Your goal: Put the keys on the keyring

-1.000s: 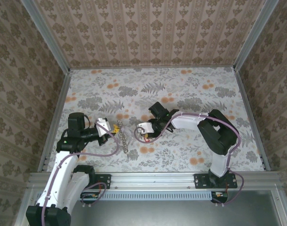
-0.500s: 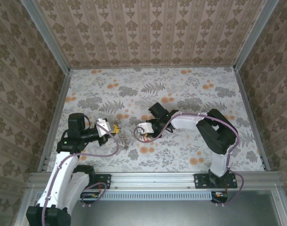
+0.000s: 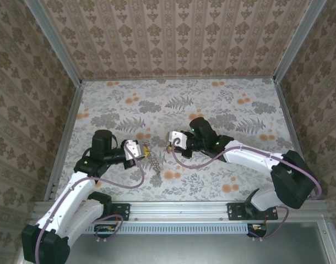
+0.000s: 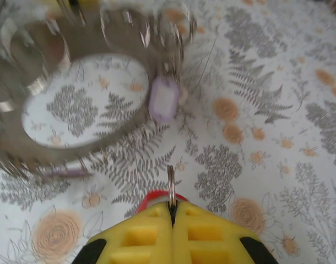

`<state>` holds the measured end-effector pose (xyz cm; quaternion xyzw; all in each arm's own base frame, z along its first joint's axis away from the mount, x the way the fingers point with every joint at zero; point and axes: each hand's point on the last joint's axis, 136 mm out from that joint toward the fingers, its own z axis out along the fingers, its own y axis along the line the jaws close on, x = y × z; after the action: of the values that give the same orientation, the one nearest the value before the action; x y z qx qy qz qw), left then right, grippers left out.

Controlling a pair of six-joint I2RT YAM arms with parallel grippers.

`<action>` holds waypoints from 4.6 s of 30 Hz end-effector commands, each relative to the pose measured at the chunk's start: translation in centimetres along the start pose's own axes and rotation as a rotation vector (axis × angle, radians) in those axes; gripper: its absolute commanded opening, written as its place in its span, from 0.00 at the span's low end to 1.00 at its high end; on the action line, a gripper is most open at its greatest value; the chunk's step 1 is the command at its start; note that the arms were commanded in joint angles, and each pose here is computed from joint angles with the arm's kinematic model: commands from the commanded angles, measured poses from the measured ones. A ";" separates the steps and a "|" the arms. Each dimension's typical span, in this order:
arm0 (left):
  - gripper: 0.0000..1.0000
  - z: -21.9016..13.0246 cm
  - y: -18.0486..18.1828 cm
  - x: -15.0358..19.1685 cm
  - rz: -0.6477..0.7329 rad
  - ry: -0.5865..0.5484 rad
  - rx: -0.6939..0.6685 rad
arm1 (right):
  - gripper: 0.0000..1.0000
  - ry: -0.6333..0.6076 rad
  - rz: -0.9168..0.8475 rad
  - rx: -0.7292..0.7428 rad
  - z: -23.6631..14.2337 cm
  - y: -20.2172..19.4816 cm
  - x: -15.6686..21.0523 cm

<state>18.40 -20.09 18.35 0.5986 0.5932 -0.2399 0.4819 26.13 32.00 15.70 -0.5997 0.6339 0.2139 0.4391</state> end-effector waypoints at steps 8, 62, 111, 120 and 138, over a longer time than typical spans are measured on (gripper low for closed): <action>0.00 1.0 3.0 -2.9 0.017 -0.066 -0.117 | 0.00 -0.106 0.039 0.004 -2.0 1.4 -4.5; 0.00 1.4 0.1 -8.0 -0.010 -0.303 -0.009 | 0.08 -0.143 0.253 -0.044 -2.6 1.5 -3.2; 0.00 -3.1 -0.4 -1.6 -0.073 -0.083 0.026 | 0.37 0.252 -0.448 -0.517 5.1 7.1 8.2; 0.00 -3.0 -0.4 -1.3 -0.089 -0.088 0.030 | 0.31 0.279 -0.434 -0.544 6.4 7.8 9.7; 0.00 -2.9 -0.6 -0.8 -0.104 -0.093 0.019 | 0.08 0.258 -0.388 -0.514 6.6 8.3 9.4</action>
<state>17.19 -17.87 19.27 0.5569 0.6173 -0.2891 0.4746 22.10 33.46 2.37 -0.8251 0.4832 0.1889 0.2235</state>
